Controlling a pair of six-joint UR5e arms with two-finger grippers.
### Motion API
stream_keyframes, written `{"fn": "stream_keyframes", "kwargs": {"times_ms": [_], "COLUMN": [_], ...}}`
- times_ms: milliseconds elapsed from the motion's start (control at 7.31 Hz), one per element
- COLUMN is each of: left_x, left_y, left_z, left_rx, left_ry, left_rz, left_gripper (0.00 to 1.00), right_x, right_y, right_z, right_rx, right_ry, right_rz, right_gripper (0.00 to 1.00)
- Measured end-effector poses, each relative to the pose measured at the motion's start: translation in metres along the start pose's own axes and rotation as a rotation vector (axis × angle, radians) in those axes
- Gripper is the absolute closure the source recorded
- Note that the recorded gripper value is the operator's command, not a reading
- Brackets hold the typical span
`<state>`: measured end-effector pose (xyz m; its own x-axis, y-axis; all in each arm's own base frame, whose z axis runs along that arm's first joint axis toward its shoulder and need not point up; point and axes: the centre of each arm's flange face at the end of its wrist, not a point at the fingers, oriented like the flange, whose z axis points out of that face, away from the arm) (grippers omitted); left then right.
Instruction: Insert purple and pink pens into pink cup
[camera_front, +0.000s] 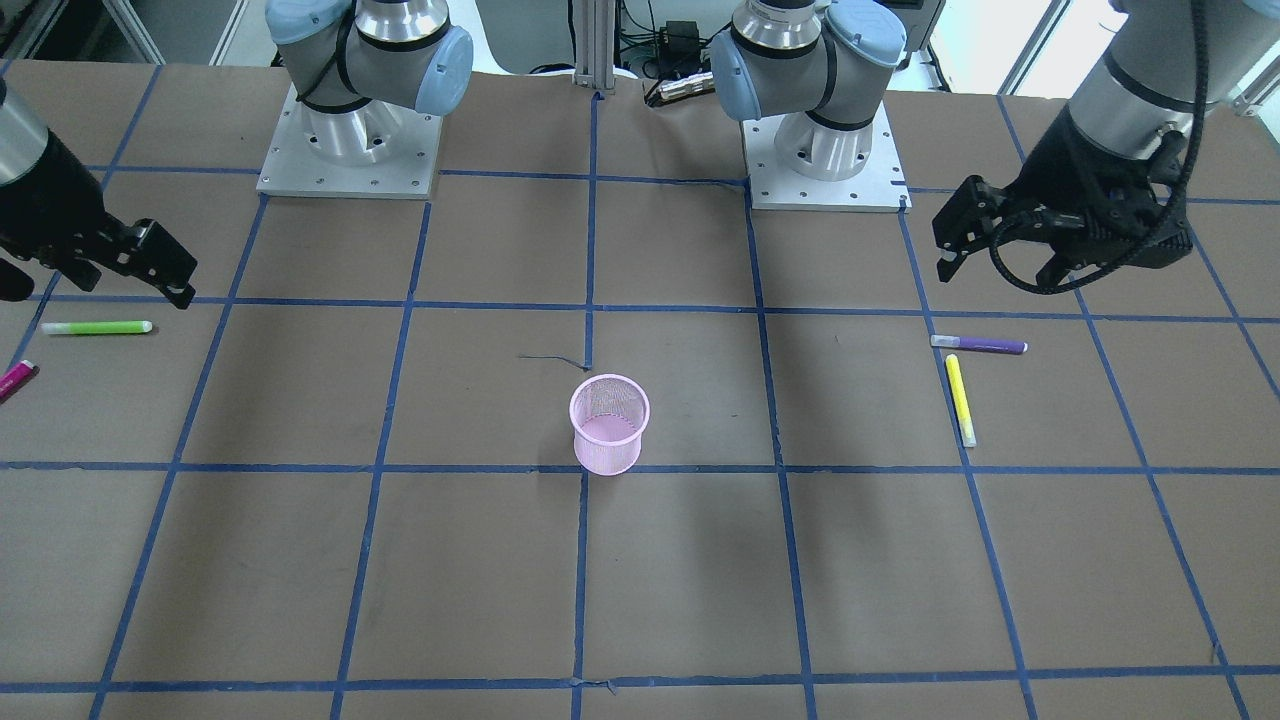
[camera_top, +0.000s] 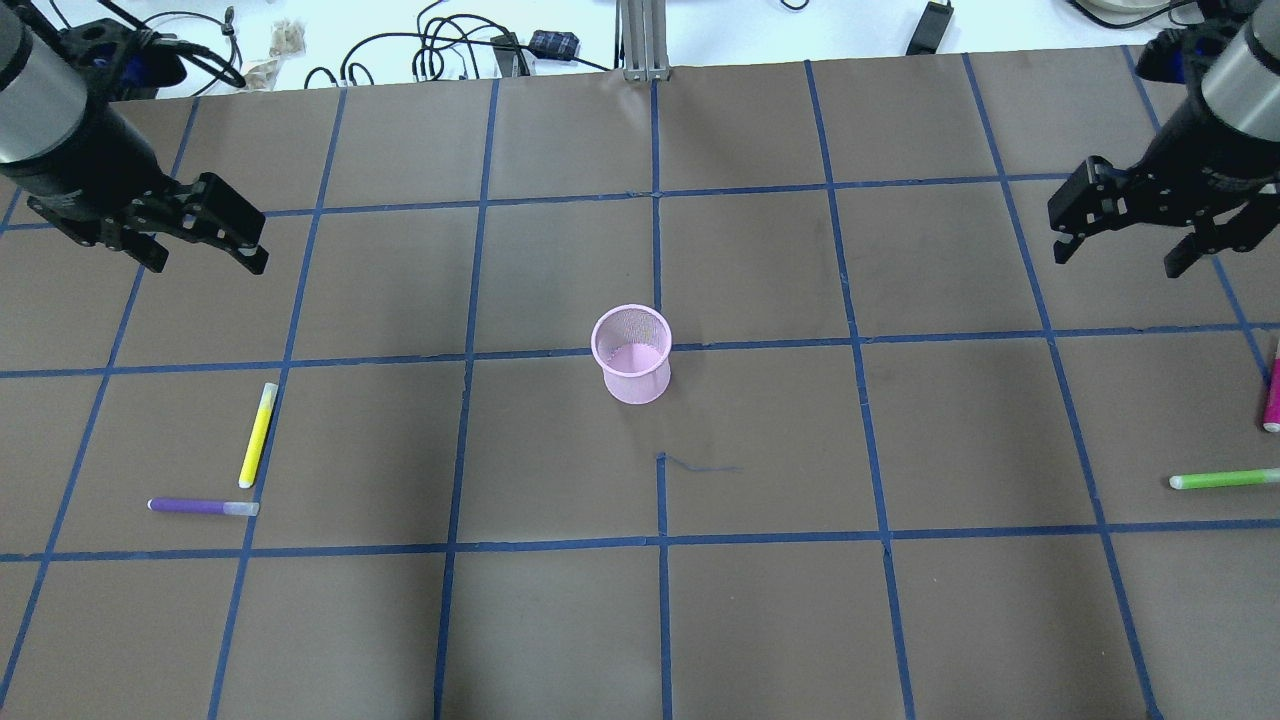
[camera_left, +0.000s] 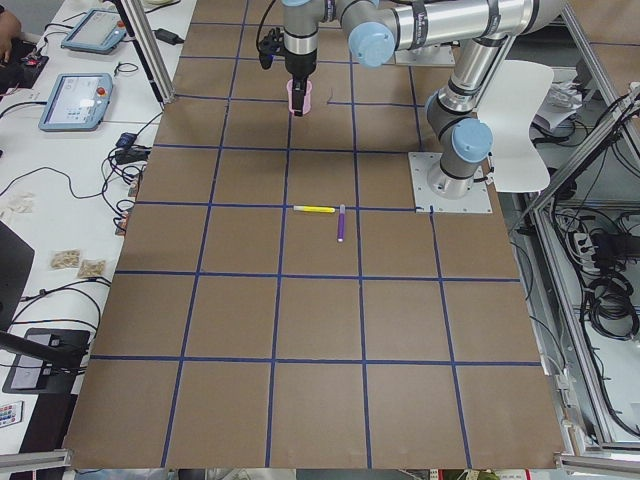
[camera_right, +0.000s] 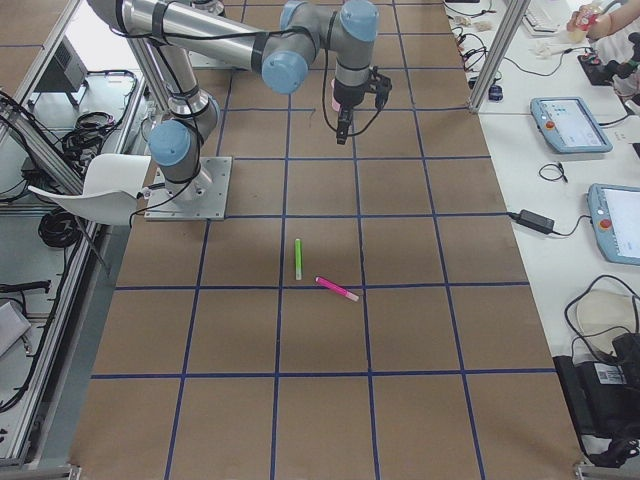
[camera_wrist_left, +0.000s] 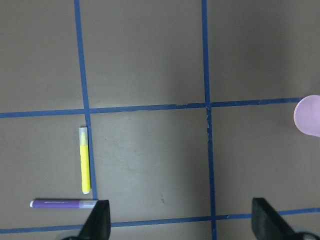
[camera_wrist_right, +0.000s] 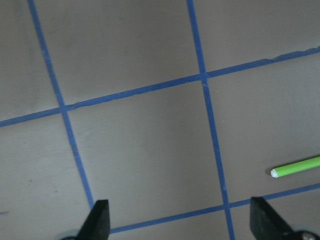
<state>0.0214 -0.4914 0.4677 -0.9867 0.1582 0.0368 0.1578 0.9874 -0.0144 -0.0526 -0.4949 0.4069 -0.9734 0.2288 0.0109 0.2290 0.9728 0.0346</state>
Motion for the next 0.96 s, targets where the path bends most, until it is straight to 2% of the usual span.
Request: {"fn": "stream_keyframes", "kwargs": {"times_ms": [274, 410, 547, 684, 821, 957], "left_x": [-0.089, -0.127, -0.152, -0.167, -0.174, -0.178], "left_y": [0.028, 0.042, 0.054, 0.065, 0.073, 0.080], "left_z": [0.033, 0.054, 0.075, 0.096, 0.112, 0.127], "left_rx": [-0.048, -0.062, -0.090, -0.149, -0.186, -0.197], "left_ry": [0.040, 0.064, 0.071, 0.073, 0.076, 0.076], "left_rz": [0.189, 0.300, 0.431, 0.612, 0.781, 0.906], "left_gripper": [0.00, 0.00, 0.00, 0.00, 0.00, 0.00], "right_x": [0.061, 0.093, 0.130, 0.173, 0.213, 0.245], "right_y": [-0.007, -0.012, -0.017, -0.021, -0.022, -0.019], "right_z": [0.071, 0.096, 0.118, 0.141, 0.161, 0.177], "right_rx": [0.038, 0.038, 0.025, 0.019, 0.018, 0.019], "right_ry": [0.034, 0.053, 0.062, 0.064, 0.064, 0.064], "right_rz": [0.059, 0.092, 0.113, 0.104, 0.094, 0.076], "right_gripper": [0.00, 0.00, 0.00, 0.00, 0.13, 0.13]}}
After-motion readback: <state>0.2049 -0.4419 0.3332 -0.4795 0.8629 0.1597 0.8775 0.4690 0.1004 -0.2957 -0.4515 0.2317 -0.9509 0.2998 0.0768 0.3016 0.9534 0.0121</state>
